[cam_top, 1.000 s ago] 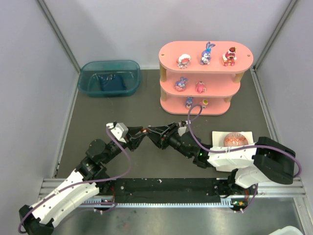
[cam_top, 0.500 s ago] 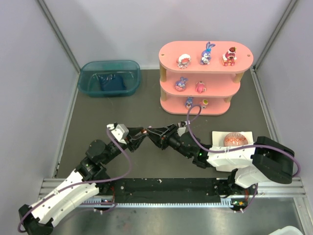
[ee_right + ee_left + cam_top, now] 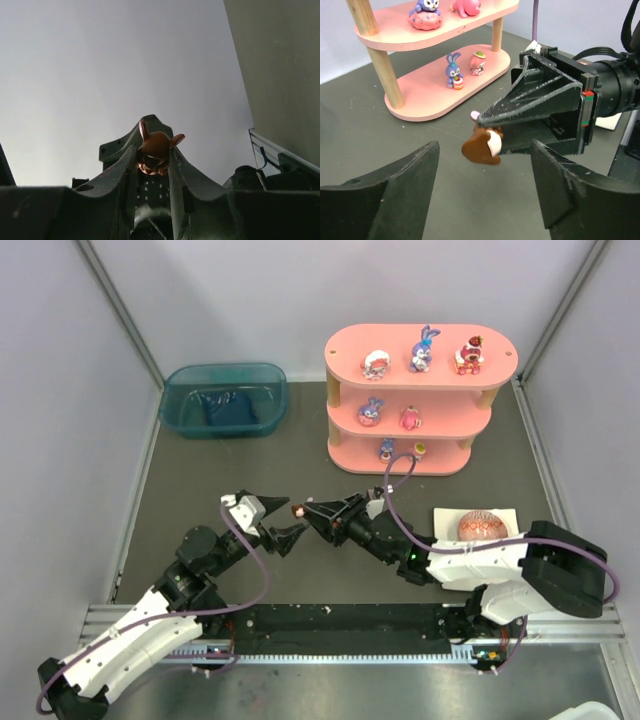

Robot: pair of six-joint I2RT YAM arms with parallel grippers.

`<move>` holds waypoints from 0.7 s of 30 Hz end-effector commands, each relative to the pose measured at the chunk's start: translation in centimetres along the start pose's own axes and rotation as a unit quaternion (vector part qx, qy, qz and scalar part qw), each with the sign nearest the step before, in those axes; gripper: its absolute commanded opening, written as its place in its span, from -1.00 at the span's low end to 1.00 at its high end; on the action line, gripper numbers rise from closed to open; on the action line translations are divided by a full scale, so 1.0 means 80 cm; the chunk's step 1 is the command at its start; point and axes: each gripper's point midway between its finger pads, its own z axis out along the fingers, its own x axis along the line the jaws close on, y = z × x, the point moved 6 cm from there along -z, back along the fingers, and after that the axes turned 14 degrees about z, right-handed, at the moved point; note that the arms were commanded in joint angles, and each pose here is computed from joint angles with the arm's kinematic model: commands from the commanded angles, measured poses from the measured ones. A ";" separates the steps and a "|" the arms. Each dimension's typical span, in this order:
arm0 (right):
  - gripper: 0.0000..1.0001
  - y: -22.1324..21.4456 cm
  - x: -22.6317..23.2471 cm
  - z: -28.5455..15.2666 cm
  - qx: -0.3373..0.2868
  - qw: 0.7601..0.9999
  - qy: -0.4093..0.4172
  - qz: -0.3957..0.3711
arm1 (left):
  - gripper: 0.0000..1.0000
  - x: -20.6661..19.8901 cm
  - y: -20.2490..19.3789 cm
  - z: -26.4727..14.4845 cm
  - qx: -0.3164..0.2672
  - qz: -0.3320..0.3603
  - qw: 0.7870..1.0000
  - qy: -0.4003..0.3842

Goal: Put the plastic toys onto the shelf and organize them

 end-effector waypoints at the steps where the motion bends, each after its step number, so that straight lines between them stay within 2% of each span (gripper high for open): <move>1: -1.00 0.009 0.031 -0.014 -0.033 0.997 0.056 -0.047 | 0.73 -0.002 0.031 -0.004 -0.039 -0.001 0.999 -0.013; 2: -1.00 0.013 0.043 -0.020 -0.043 0.995 0.071 -0.051 | 0.90 -0.001 0.032 -0.005 -0.041 -0.002 0.999 -0.011; 3: -1.00 0.019 0.045 -0.023 -0.052 0.994 0.073 -0.060 | 0.98 -0.002 0.034 -0.006 -0.044 -0.004 0.999 -0.011; 6: -1.00 0.042 0.058 -0.042 -0.085 0.987 0.086 -0.102 | 0.98 -0.001 0.040 -0.011 -0.057 -0.011 0.998 -0.004; 8: -1.00 0.066 0.047 -0.053 -0.122 0.978 0.057 -0.156 | 0.98 0.000 0.043 -0.015 -0.063 -0.016 0.998 0.002; 9: -1.00 0.073 0.062 -0.066 -0.135 0.973 0.068 -0.174 | 0.98 0.001 0.042 -0.016 -0.063 -0.019 0.998 0.006; 10: -1.00 0.083 0.066 -0.072 -0.163 0.956 0.063 -0.235 | 0.98 0.002 0.042 -0.016 -0.062 -0.021 0.998 0.011; 11: -1.00 0.099 0.058 -0.082 -0.194 0.939 0.023 -0.282 | 0.98 0.004 0.041 -0.016 -0.062 -0.022 0.998 0.018; 12: -1.00 0.101 0.073 -0.096 -0.215 0.924 0.028 -0.316 | 0.98 0.005 0.040 -0.016 -0.062 -0.025 0.997 0.024; 13: -1.00 0.108 0.094 -0.106 -0.255 0.886 0.024 -0.386 | 0.98 0.005 0.035 -0.015 -0.059 -0.025 0.998 0.026; 15: -1.00 0.122 0.106 -0.125 -0.300 0.838 -0.015 -0.456 | 0.98 0.006 0.034 -0.014 -0.061 -0.027 0.997 0.030; 16: -1.00 0.133 0.119 -0.141 -0.329 0.795 -0.025 -0.509 | 0.98 0.006 0.030 -0.013 -0.057 -0.027 0.998 0.031; 18: -1.00 0.143 0.129 -0.157 -0.350 0.753 -0.047 -0.555 | 0.98 0.007 0.028 -0.013 -0.055 -0.029 0.997 0.037; 19: -1.00 0.146 0.141 -0.169 -0.355 0.723 -0.053 -0.590 | 0.98 0.009 0.024 -0.012 -0.051 -0.032 0.997 0.044; 21: -1.00 0.150 0.151 -0.181 -0.362 0.701 -0.052 -0.612 | 0.98 0.010 0.021 -0.012 -0.049 -0.035 0.997 0.051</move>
